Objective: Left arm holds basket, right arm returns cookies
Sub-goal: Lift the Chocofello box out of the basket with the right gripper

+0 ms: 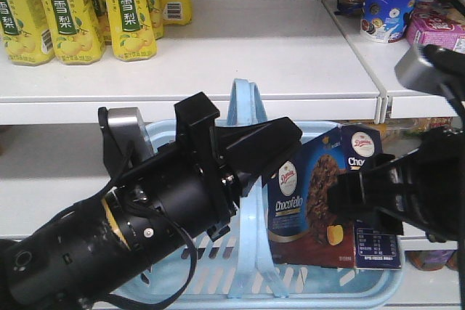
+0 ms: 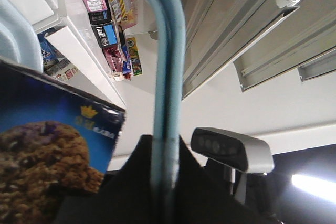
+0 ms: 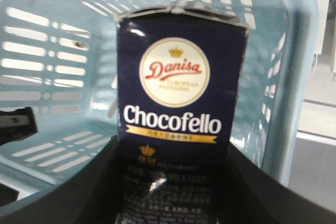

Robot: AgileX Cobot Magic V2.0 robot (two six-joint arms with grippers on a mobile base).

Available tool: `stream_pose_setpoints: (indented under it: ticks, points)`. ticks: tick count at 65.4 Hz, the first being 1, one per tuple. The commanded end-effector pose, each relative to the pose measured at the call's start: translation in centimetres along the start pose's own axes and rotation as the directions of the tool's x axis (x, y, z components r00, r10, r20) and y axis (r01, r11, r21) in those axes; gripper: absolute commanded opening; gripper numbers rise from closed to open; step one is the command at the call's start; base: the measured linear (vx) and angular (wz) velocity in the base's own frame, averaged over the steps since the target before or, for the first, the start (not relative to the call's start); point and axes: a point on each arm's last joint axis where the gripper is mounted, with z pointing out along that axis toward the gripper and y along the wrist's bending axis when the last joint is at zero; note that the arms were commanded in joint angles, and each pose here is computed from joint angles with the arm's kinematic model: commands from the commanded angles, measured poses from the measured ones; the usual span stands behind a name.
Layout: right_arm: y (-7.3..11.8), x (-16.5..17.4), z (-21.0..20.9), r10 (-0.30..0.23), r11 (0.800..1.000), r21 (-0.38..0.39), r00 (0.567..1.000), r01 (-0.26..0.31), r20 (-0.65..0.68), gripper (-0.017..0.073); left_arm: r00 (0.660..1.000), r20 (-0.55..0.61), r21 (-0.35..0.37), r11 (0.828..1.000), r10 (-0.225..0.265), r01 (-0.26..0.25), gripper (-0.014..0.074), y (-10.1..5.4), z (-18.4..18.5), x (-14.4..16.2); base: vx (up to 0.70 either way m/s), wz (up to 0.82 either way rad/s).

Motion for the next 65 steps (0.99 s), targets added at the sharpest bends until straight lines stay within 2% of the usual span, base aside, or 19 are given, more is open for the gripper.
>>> stream_pose_setpoints:
  ticks: [1, 27, 47, 56, 65]
  points:
    - [0.4, -0.7, -2.3, -0.026, 0.998, -0.059, 0.989, 0.035, 0.148, 0.0083, 1.0, 0.015, 0.175, 0.985, 0.0, -0.003, -0.0006, -3.1, -0.4, -0.2, 0.0, 0.0]
    - [0.3, -0.2, -7.8, -0.046, 0.992, -0.096, 0.939, 0.083, 0.341, 0.0083, 1.0, 0.015, 0.175, 0.985, 0.0, -0.003, -0.0006, -3.1, -0.4, -0.2, 0.0, 0.0]
    - [0.4, -1.1, -10.4, -0.095, 0.99, -0.053, 0.897, 0.13, 0.432, 0.0083, 1.0, 0.015, 0.175, 0.985, 0.0, -0.003, -0.0006, -3.1, -0.4, -0.2, 0.0, 0.0]
    - [0.3, -1.8, -10.7, -0.123, 0.988, -0.018, 0.856, 0.153, 0.502, 0.0083, 1.0, 0.015, 0.175, 0.985, 0.0, -0.003, -0.0006, -3.1, -0.4, -0.2, 0.0, 0.0]
    - [0.4, -2.7, -11.0, -0.157, 0.983, 0.015, 0.793, 0.183, 0.589, 0.0083, 1.0, 0.015, 0.175, 0.985, 0.0, -0.003, -0.0006, -3.1, -0.4, -0.2, 0.0, 0.0]
